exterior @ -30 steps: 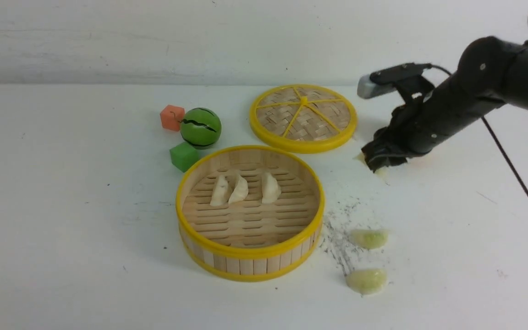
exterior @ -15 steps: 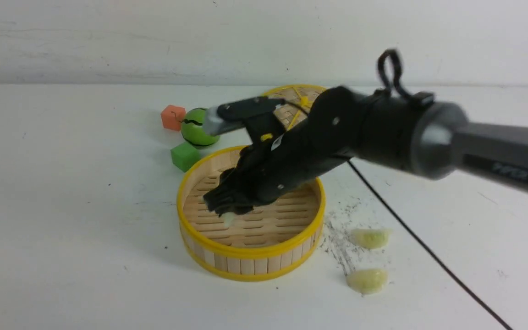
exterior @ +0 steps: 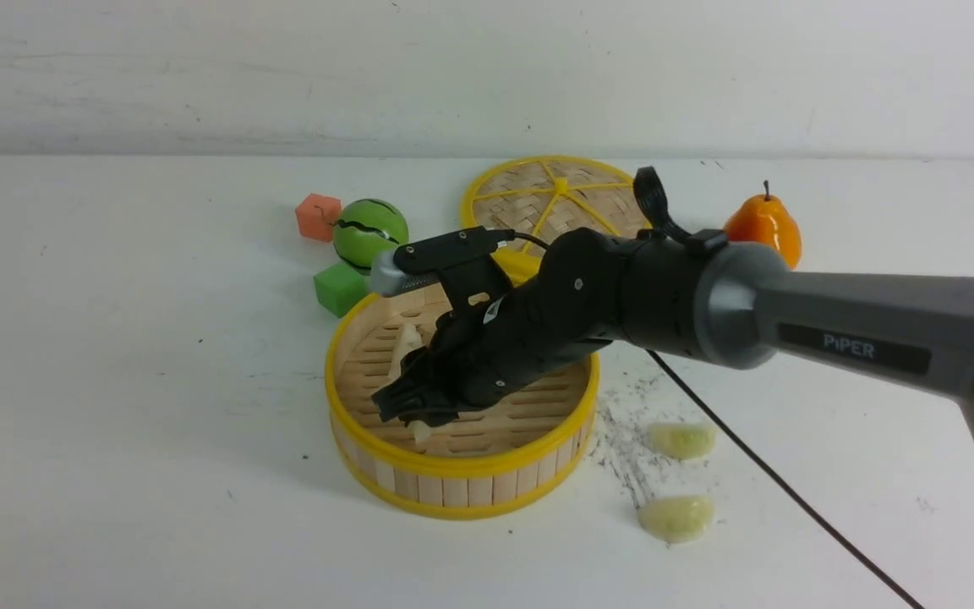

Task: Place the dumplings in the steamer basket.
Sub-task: Use the right arm to put the dumpling into the steamer, then use the right arm to grab a dumpling

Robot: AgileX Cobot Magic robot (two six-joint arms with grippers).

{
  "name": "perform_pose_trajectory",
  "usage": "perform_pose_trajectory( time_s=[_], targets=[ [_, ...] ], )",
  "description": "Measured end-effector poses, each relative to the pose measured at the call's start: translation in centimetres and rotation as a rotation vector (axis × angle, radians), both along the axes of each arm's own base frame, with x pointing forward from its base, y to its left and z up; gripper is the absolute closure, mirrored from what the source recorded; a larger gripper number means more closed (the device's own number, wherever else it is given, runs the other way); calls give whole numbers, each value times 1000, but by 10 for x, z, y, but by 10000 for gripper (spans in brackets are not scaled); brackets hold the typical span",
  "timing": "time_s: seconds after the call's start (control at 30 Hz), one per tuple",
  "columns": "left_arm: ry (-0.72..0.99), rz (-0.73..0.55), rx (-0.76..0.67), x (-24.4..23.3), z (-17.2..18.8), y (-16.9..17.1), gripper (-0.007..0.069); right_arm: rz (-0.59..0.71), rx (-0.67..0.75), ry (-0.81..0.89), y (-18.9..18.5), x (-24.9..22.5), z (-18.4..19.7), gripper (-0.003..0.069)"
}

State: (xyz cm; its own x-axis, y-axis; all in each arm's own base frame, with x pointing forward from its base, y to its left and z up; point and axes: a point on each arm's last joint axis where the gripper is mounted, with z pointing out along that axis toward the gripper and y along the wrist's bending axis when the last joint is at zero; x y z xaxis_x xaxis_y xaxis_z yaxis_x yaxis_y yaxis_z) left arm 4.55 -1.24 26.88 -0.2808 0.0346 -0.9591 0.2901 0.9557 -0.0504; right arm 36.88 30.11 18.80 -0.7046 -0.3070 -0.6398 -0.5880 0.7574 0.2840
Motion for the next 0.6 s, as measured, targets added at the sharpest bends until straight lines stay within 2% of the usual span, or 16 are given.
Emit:
perform_pose_trajectory(
  time_s=[0.13, 0.27, 0.43, 0.53, 0.6],
  targets=[
    [0, 0, 0, 0, 0, 0, 605, 2, -9, 12, 0, 0, -6, 251],
    [0, 0, 0, 0, 0, 0, 601, 1, 5, -6, -1, -1, 5, 197],
    [0, 0, 0, 0, 0, 0, 601, 23, 33, -100, -15, -9, 62, 188],
    [0, 0, 0, 0, 0, 0, 601, 42, -25, -199, -51, -16, 114, 188],
    [0, 0, 0, 0, 0, 0, 601, 10, -68, -223, -79, -17, 137, 188]
  ],
)
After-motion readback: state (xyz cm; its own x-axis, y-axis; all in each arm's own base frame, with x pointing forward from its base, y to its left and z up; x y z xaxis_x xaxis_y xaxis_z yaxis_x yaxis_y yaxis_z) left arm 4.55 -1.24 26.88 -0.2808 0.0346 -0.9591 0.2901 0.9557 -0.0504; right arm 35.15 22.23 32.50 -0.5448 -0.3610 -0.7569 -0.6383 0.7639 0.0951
